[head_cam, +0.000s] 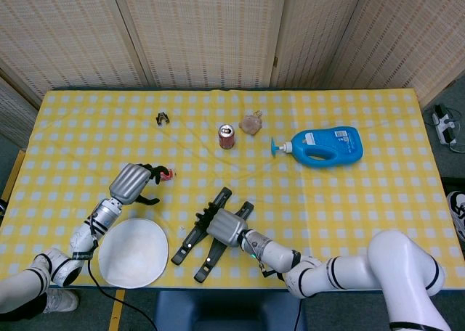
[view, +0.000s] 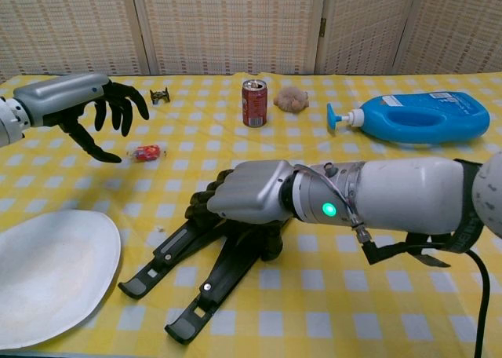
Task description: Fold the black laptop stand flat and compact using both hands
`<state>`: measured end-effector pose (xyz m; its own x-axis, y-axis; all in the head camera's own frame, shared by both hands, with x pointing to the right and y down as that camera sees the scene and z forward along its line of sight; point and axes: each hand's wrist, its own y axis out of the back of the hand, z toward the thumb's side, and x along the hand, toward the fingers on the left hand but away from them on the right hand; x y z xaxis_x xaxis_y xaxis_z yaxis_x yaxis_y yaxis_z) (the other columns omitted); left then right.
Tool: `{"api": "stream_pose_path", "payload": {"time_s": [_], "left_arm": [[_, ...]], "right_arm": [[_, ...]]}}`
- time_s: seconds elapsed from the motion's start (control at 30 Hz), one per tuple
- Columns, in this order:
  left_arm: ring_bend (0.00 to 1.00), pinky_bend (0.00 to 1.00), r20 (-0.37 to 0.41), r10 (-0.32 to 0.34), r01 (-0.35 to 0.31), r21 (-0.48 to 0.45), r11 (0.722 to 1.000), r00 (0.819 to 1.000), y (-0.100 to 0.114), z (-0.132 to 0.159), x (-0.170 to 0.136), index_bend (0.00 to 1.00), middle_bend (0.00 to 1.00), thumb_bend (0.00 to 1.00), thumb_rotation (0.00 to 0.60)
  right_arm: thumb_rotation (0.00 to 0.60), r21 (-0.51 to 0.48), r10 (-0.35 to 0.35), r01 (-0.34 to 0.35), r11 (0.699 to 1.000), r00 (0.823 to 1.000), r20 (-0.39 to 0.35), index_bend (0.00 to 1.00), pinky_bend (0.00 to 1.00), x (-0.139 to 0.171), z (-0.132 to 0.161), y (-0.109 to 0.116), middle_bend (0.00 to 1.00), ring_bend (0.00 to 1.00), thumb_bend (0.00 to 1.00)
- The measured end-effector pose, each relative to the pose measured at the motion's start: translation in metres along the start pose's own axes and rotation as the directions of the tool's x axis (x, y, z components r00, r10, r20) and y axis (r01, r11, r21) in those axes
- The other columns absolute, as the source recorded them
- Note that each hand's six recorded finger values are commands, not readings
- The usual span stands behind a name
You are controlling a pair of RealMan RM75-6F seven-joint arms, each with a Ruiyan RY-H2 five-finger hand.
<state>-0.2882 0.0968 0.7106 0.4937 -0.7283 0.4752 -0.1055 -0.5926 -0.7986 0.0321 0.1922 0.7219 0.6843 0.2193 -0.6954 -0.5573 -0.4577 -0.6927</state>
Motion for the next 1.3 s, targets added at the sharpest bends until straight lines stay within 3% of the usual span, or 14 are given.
{"api": "stream_pose_path", "payload": {"time_s": [0.17, 0.57, 0.8, 1.17, 1.3], "left_arm": [[0.48, 0.56, -0.006, -0.007, 0.007, 0.0, 1.0, 1.0, -0.001, -0.002, -0.002, 0.36, 0.55, 0.0, 0.6], [0.47, 0.55, -0.021, -0.022, 0.022, -0.004, 1.0, 1.0, -0.004, -0.007, -0.007, 0.35, 0.53, 0.0, 0.6], [0.46, 0.55, -0.025, -0.022, 0.021, -0.006, 1.0, 0.999, -0.004, -0.008, -0.01, 0.33, 0.53, 0.0, 0.6], [0.46, 0.54, -0.02, -0.023, 0.022, -0.011, 1.0, 1.0, -0.004, -0.006, -0.012, 0.32, 0.52, 0.0, 0.6], [0.46, 0.54, -0.013, -0.014, 0.014, -0.011, 1.0, 1.0, -0.001, -0.004, -0.011, 0.32, 0.51, 0.0, 0.6]], "right_arm": [[0.6, -0.02, 0.011, -0.011, 1.0, 1.0, 0.001, 0.0, 0.0, -0.007, -0.003, 0.004, 0.0, 0.0, 0.26], [0.6, -0.062, 0.021, -0.02, 0.998, 1.0, 0.012, 0.0, 0.0, -0.017, -0.01, 0.01, 0.17, 0.0, 0.26], [0.6, -0.064, -0.012, 0.013, 0.998, 1.0, 0.011, 0.01, 0.0, -0.018, -0.012, 0.015, 0.25, 0.06, 0.26], [0.6, -0.04, -0.11, 0.111, 0.993, 0.994, 0.013, 0.24, 0.0, -0.009, -0.015, 0.024, 0.43, 0.21, 0.26], [0.6, -0.05, -0.147, 0.148, 0.988, 0.989, 0.028, 0.29, 0.0, -0.002, -0.02, 0.022, 0.47, 0.24, 0.26]]}}
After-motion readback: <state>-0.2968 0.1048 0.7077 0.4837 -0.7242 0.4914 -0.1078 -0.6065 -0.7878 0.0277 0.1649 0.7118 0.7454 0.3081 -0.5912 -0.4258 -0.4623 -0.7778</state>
